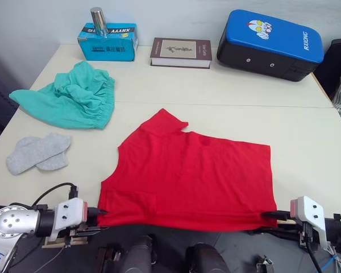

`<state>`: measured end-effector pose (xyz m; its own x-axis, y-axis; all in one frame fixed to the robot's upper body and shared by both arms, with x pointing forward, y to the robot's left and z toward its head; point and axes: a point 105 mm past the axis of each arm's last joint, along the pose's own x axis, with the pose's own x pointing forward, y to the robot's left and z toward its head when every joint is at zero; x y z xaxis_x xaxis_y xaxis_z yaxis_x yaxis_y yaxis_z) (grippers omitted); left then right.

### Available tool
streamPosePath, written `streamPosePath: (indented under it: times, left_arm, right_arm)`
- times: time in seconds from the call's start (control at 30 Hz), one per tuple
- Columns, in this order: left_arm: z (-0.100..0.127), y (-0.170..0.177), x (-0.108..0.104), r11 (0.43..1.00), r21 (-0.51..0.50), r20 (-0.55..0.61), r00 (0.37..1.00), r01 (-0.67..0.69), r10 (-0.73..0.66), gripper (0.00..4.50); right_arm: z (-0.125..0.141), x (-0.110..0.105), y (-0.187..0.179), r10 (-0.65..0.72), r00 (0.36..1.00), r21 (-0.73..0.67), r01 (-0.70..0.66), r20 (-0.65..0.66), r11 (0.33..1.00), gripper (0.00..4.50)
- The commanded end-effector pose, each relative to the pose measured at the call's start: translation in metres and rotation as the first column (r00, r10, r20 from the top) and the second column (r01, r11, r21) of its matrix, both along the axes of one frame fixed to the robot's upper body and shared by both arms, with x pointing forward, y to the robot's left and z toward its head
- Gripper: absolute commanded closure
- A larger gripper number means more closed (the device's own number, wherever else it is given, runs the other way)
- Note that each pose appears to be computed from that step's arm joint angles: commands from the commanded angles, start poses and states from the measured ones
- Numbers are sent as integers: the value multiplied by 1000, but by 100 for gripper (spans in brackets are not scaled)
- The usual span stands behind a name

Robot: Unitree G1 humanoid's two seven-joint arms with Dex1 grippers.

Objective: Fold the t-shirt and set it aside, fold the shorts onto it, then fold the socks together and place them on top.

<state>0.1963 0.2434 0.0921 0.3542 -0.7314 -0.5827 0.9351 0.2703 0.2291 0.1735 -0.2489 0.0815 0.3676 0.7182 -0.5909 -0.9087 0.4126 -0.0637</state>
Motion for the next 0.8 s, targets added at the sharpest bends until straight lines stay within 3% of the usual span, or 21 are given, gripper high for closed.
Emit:
streamPosePath:
  times: [0.03,0.17,0.3,0.5,0.63,0.8]
  left_arm:
    - [16,10,-3,1000,14,-32,999,6,-6,124]
    - [26,18,-7,1000,8,-104,995,-2,3,4]
    - [46,21,7,994,-77,-119,991,-75,65,4]
    - [75,11,69,939,-269,-20,976,-213,216,4]
    - [83,-12,123,911,-327,0,964,-252,267,4]
    - [86,-44,184,904,-317,11,952,-287,306,4]
  right_arm:
    - [19,-6,-4,30,999,-17,-31,-27,999,121]
    - [33,-11,-13,9,998,-10,-9,-68,1000,0]
    - [49,-1,-28,-100,992,30,102,-75,994,0]
    - [76,46,-58,-284,956,90,277,77,957,0]
    - [83,89,-76,-373,906,134,351,203,927,0]
    - [79,139,-76,-424,874,173,391,240,904,0]
